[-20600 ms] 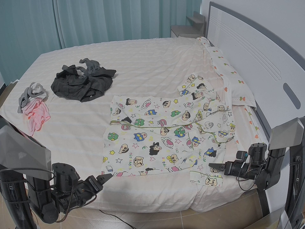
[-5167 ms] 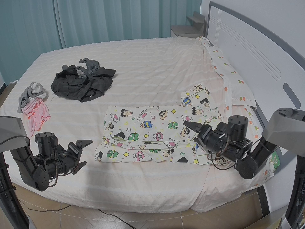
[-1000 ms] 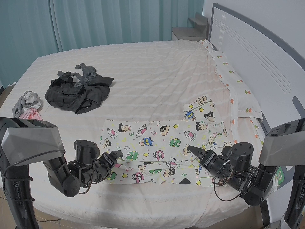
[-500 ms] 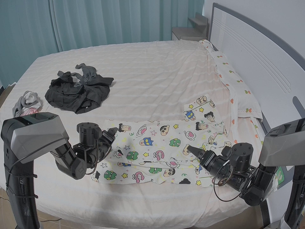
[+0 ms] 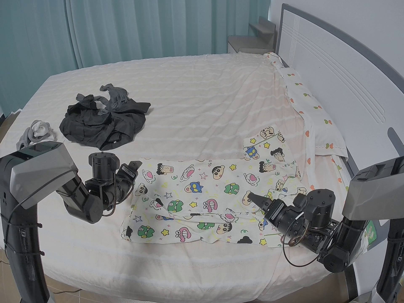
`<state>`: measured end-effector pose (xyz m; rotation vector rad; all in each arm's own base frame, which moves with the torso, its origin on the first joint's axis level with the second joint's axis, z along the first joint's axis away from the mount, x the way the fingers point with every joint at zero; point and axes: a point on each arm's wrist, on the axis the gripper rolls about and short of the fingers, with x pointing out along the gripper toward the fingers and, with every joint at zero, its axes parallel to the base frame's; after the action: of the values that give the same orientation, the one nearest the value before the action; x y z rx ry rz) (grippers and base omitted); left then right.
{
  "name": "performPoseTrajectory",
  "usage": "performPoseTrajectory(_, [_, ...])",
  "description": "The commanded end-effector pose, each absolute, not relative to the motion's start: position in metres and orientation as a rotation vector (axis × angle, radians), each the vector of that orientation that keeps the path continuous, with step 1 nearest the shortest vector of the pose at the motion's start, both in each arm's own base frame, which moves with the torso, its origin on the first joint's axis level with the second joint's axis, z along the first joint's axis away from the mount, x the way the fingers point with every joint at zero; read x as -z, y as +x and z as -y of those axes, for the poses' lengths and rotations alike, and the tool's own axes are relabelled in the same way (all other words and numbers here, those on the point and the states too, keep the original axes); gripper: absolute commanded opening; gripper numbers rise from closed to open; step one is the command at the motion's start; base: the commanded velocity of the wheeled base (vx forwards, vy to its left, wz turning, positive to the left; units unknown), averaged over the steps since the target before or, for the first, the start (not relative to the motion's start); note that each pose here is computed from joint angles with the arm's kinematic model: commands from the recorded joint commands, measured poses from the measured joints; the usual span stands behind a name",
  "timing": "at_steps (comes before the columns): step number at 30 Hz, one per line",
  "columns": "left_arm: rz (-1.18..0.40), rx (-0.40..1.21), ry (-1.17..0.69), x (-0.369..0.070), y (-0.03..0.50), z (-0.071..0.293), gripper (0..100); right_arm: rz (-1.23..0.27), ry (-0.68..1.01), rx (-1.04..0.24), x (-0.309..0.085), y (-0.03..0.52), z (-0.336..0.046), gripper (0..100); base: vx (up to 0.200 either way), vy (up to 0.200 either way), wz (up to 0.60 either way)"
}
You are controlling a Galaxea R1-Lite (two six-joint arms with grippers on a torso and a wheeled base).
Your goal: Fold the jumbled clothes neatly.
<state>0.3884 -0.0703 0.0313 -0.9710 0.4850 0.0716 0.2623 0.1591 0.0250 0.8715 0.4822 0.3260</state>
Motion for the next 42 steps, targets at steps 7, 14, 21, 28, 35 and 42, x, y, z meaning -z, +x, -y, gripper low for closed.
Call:
performPoseTrajectory(7, [-0.624,0.14,-0.614,-0.044,0.361,0.051,100,-0.474,0.872,-0.331,-0.026,0.262,-0.16,100,0.0,0.0,0.0])
performPoseTrajectory(14, [-0.676,0.208,-0.401,-0.026,0.35,0.056,100,-0.478,0.864,-0.332,-0.025,0.261,-0.16,100,0.0,0.0,0.0])
performPoseTrajectory(21, [-0.69,0.285,-0.305,-0.02,0.341,0.078,100,-0.482,0.862,-0.333,-0.025,0.26,-0.16,100,0.0,0.0,0.0])
performPoseTrajectory(28, [-0.667,0.267,-0.262,-0.006,0.342,0.082,100,-0.482,0.862,-0.335,-0.025,0.259,-0.161,100,0.0,0.0,0.0])
performPoseTrajectory(35, [-0.664,0.261,-0.209,0.005,0.344,0.08,100,-0.482,0.862,-0.335,-0.025,0.259,-0.161,100,0.0,0.0,0.0])
performPoseTrajectory(42, [-0.65,0.257,-0.206,0.016,0.349,0.081,100,-0.485,0.86,-0.34,-0.025,0.258,-0.162,100,0.0,0.0,0.0])
